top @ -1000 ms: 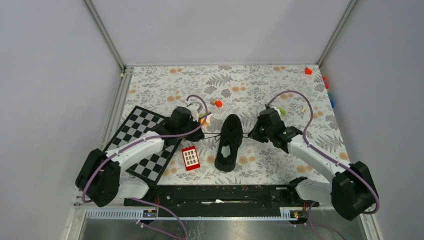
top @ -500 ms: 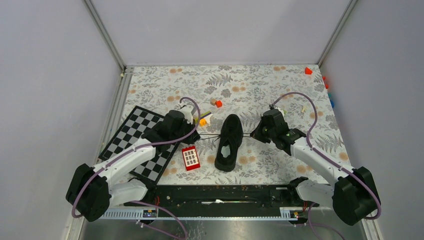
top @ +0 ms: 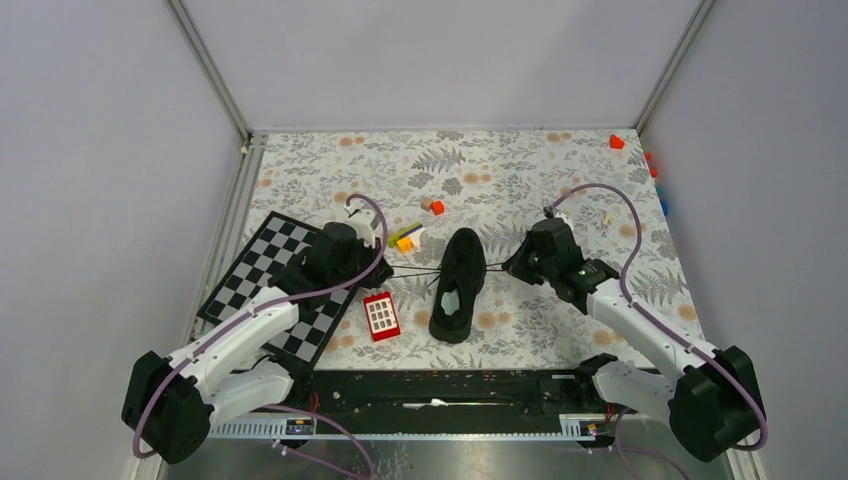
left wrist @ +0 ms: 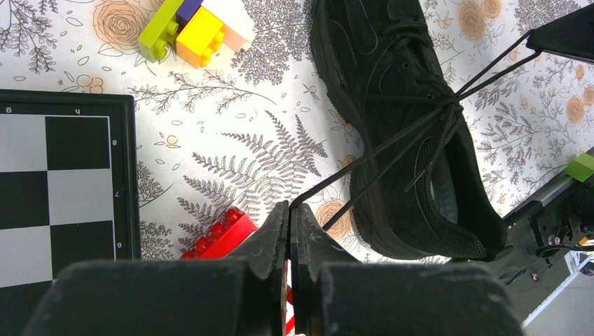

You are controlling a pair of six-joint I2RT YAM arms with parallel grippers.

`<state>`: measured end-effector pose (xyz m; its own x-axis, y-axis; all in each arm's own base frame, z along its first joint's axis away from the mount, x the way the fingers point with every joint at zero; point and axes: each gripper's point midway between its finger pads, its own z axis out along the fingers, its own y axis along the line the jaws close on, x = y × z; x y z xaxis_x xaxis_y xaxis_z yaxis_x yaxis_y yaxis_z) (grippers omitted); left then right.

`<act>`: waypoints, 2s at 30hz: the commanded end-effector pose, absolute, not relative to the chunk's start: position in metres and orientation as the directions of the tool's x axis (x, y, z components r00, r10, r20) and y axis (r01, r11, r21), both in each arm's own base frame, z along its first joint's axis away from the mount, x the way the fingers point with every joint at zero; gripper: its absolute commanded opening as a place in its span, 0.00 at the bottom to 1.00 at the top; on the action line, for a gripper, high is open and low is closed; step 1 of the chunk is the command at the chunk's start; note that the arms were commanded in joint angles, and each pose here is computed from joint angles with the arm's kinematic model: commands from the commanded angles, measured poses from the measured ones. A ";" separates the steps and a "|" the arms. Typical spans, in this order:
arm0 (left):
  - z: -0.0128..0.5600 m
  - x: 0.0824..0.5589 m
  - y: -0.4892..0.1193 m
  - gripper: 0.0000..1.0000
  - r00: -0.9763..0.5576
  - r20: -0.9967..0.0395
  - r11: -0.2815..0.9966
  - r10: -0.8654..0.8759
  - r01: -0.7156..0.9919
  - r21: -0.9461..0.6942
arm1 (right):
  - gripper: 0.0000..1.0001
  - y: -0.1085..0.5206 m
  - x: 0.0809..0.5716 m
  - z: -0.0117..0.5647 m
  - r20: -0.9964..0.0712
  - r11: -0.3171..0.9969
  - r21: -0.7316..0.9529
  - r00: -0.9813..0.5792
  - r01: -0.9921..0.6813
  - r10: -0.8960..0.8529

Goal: Tie the shoes
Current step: Tie the shoelace on the shoe.

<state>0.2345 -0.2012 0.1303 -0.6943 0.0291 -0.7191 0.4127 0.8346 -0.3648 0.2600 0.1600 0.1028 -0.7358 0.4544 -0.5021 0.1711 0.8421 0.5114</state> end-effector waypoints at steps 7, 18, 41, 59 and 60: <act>0.135 0.237 -0.177 0.00 -0.691 -0.722 0.880 0.026 0.359 -0.312 | 0.00 0.130 0.267 0.119 -0.571 0.864 0.451 -0.673 0.223 0.471; 0.093 0.228 -0.167 0.00 -0.775 -0.632 0.915 0.012 0.264 -0.306 | 0.00 0.119 0.251 0.083 -0.540 0.878 0.393 -0.703 0.275 0.462; 0.113 0.239 -0.177 0.00 -0.748 -0.664 0.892 0.008 0.305 -0.333 | 0.00 0.120 0.261 0.089 -0.569 0.890 0.387 -0.697 0.240 0.436; 0.151 0.257 -0.204 0.00 -0.680 -0.731 0.830 0.048 0.435 -0.350 | 0.00 0.135 0.275 0.117 -0.586 0.877 0.457 -0.690 0.150 0.424; 0.156 0.260 -0.208 0.00 -0.672 -0.739 0.823 0.049 0.447 -0.352 | 0.00 0.138 0.276 0.120 -0.585 0.874 0.465 -0.692 0.140 0.423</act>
